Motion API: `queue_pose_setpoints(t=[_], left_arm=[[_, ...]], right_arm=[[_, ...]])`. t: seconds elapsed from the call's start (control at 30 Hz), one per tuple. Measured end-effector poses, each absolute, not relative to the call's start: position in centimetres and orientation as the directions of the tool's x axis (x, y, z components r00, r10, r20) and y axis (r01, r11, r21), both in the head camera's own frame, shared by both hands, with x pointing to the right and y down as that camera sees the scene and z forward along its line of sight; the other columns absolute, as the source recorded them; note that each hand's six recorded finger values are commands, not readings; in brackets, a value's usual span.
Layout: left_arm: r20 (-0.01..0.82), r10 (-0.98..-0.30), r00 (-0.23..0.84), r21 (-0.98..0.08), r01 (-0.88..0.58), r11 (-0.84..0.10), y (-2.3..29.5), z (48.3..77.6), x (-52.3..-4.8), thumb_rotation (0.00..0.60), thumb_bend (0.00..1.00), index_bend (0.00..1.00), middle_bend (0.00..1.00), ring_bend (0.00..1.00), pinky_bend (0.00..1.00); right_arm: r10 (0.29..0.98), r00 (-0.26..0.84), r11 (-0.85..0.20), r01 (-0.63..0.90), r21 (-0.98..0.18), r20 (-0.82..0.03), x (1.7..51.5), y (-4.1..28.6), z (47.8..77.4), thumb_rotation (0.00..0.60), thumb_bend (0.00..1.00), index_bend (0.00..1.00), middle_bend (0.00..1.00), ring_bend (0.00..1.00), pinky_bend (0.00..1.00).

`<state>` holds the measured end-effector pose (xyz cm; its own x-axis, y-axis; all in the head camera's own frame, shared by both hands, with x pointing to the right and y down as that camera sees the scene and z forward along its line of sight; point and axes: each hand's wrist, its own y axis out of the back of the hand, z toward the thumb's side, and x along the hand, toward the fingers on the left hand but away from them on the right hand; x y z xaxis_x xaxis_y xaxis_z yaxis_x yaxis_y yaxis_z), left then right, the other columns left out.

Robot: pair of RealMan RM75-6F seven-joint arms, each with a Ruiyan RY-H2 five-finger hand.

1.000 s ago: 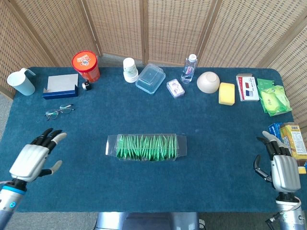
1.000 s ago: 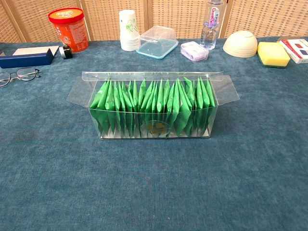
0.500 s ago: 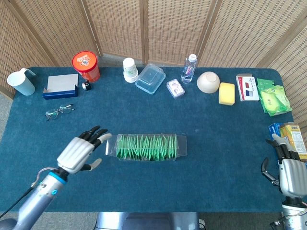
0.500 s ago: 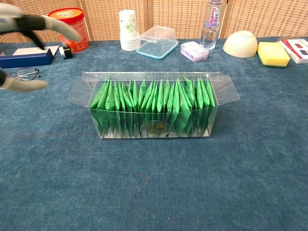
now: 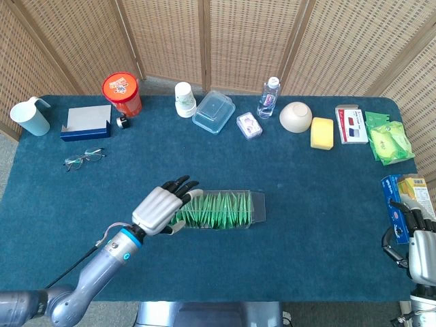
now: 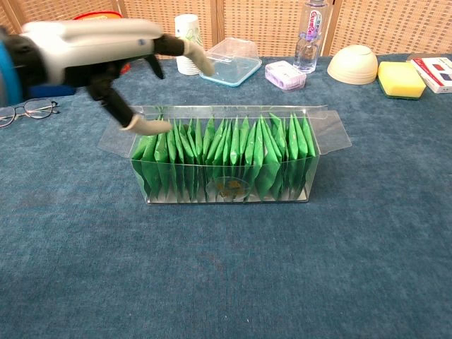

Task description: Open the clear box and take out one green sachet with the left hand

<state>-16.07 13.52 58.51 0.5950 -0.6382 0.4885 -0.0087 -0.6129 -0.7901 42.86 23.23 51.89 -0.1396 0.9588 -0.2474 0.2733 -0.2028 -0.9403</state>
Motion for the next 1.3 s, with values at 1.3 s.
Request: queue_pose_setpoints(t=[1.3], left_arm=[[0.611, -0.568, 0.551, -0.671, -0.021, -0.741, 7.2, 62.8, -11.0, 0.6, 0.48, 0.3, 0.12, 0.04, 0.2]], right_arm=[[0.954, -0.169, -0.195, 0.279, -0.94, -0.247, 42.8, 24.3, 51.6, 0.424, 0.66, 0.24, 0.17, 0.15, 0.22]])
